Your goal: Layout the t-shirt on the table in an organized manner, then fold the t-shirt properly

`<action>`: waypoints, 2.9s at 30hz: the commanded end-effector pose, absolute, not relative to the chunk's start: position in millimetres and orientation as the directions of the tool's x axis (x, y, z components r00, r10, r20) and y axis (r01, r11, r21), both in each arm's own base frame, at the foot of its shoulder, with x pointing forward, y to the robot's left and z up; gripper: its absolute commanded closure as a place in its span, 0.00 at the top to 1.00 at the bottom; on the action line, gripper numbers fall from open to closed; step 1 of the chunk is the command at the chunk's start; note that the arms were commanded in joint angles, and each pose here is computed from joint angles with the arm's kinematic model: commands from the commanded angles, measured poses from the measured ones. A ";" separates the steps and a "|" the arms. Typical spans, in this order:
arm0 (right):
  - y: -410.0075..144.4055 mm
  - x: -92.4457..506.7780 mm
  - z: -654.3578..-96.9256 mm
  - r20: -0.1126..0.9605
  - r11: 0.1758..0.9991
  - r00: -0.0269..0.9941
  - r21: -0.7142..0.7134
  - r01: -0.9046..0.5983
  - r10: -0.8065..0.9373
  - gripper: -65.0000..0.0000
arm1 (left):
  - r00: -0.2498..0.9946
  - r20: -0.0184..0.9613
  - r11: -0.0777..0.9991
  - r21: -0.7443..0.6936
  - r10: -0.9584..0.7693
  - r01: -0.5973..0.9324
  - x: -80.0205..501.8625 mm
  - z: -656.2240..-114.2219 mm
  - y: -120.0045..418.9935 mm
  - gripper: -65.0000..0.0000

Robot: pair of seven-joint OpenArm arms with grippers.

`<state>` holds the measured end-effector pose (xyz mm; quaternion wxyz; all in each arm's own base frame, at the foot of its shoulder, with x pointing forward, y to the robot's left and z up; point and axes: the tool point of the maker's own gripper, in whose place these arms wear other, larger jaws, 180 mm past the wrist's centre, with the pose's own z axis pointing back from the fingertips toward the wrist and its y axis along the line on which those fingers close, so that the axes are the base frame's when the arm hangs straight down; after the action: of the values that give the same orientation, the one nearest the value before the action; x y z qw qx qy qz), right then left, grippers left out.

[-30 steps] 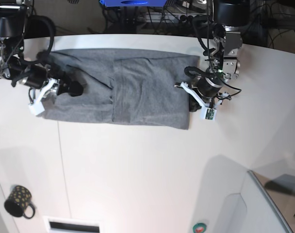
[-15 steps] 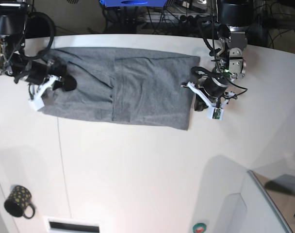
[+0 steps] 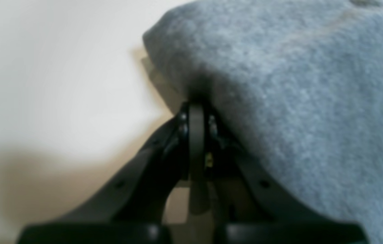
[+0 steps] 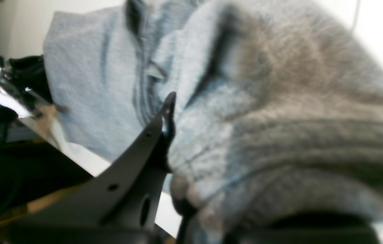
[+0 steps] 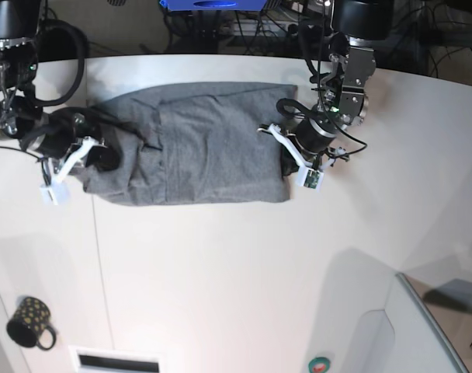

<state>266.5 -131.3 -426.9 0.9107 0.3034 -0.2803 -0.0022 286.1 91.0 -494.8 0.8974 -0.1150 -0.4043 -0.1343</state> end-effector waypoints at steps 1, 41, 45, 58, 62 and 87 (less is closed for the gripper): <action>-130.8 277.8 -410.4 0.549 0.818 0.817 0.544 -0.187 -0.178 0.00 | 0.679 0.708 0.926 -0.096 -0.194 0.364 273.8 -505.7 84.0 0.00; -8.3 263.4 -417.6 0.500 0.882 0.865 0.421 -0.212 -0.030 0.58 | 0.679 0.717 0.914 -0.155 -0.158 0.376 271.8 -502.6 47.9 0.00; 0.1 261.6 -416.9 0.496 0.873 0.868 0.439 -0.212 -0.038 0.60 | 0.676 0.720 0.913 -0.154 -0.159 0.379 273.1 -501.8 47.0 0.00; 55.4 227.7 -419.7 0.480 0.814 0.871 0.460 -0.353 0.106 0.61 | 0.670 0.726 0.915 -0.152 -0.154 0.375 277.4 -499.0 48.1 0.00; 67.5 230.6 -414.1 0.502 0.796 0.852 0.450 -0.405 0.149 0.61 | 0.639 0.753 0.914 -0.138 -0.154 0.382 283.0 -485.6 48.5 0.00; 83.4 192.1 -343.2 0.652 0.672 0.695 0.371 -0.641 0.303 0.60 | 0.701 0.693 0.977 0.210 -0.168 0.028 223.0 -438.2 309.0 0.00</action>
<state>184.8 87.8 -346.0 0.8687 0.3085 -0.2694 0.2784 210.1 304.7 -452.5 0.9290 0.0866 -0.3563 -0.0495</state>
